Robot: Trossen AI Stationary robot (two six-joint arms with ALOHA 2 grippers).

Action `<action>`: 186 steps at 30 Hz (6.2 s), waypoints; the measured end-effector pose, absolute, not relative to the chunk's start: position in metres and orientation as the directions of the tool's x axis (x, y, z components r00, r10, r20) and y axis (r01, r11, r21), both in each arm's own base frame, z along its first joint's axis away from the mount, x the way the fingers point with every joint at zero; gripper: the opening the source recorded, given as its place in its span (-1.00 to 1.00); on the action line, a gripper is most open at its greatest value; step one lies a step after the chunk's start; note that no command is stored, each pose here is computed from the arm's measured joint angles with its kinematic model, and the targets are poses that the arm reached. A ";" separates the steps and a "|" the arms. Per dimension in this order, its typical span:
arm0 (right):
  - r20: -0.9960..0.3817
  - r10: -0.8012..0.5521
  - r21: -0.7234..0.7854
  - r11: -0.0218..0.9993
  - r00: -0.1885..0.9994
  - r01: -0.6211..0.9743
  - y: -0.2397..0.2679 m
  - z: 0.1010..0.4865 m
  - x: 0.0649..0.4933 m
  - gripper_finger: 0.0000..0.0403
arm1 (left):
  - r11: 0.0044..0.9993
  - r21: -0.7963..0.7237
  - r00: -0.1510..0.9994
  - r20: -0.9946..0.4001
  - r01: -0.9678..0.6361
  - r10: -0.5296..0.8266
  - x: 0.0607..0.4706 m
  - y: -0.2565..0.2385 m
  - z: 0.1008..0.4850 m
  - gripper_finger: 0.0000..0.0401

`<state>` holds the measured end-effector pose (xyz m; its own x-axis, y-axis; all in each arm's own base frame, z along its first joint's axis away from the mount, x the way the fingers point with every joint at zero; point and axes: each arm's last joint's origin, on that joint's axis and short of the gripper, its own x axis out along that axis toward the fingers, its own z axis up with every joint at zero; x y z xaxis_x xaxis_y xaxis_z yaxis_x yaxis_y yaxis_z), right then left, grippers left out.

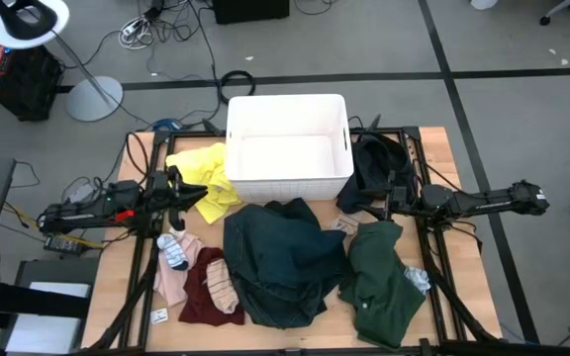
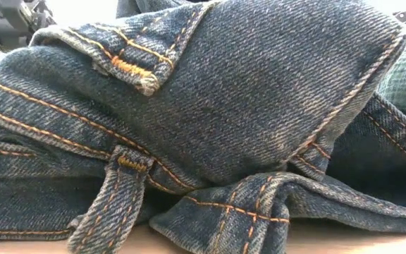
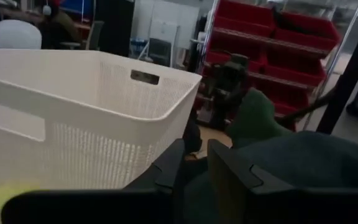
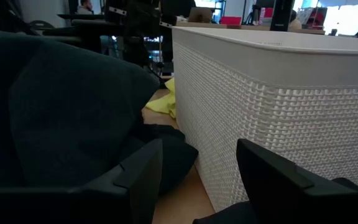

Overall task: Sort clothes
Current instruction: Put the yellow shirt into the white laundry bin

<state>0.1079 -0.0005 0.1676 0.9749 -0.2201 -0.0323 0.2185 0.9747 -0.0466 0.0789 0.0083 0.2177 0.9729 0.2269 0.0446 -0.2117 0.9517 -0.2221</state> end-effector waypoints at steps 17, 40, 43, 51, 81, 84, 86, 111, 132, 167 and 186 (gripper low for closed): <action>-0.033 -0.220 -0.047 0.975 0.975 0.219 0.000 0.168 0.108 0.03 | 0.906 -0.353 0.968 -0.174 -0.232 0.180 0.071 0.007 0.303 -0.63; -0.032 -0.220 -0.047 0.975 0.975 0.218 0.000 0.168 0.108 0.03 | 0.923 -0.140 0.653 -0.744 -0.358 0.140 0.093 0.007 0.430 -0.63; -0.032 -0.220 -0.047 0.975 0.975 0.218 0.000 0.168 0.108 0.03 | 0.923 -0.153 0.683 -0.717 -0.352 0.141 0.087 0.006 0.444 -0.63; -0.032 -0.220 -0.047 0.975 0.975 0.218 0.000 0.168 0.108 0.03 | 0.932 -0.219 0.700 -0.712 -0.288 0.049 0.081 0.004 0.452 -0.63; -0.032 -0.220 -0.047 0.975 0.975 0.218 0.000 0.168 0.108 0.03 | 0.915 -0.272 0.695 -0.719 -0.299 0.013 0.086 0.003 0.450 -0.10; -0.032 -0.220 -0.047 0.975 0.975 0.219 0.000 0.168 0.108 0.03 | 0.930 -0.217 0.677 -0.735 -0.298 0.046 0.087 0.004 0.448 -0.11; -0.032 -0.220 -0.047 0.975 0.975 0.219 0.000 0.168 0.108 0.03 | 0.937 -0.149 0.645 -0.758 -0.317 0.097 0.089 0.005 0.446 -0.13; -0.033 -0.220 -0.047 0.975 0.975 0.219 0.000 0.168 0.108 0.03 | 0.812 -0.089 0.387 -0.905 -0.577 0.176 0.139 0.062 0.350 -0.19; -0.033 -0.220 -0.047 0.975 0.975 0.219 0.000 0.168 0.108 0.03 | 0.865 -0.009 0.327 -0.928 -0.501 0.179 0.131 0.146 0.317 -0.19; -0.033 -0.220 -0.047 0.975 0.975 0.219 0.000 0.168 0.108 0.03 | 0.790 -0.009 0.323 -0.915 -0.613 0.241 0.120 0.177 0.202 -0.19; -0.033 -0.220 -0.047 0.975 0.975 0.219 0.000 0.168 0.108 0.03 | 0.550 -0.121 0.204 -0.975 -0.826 0.092 0.131 0.195 0.141 -0.56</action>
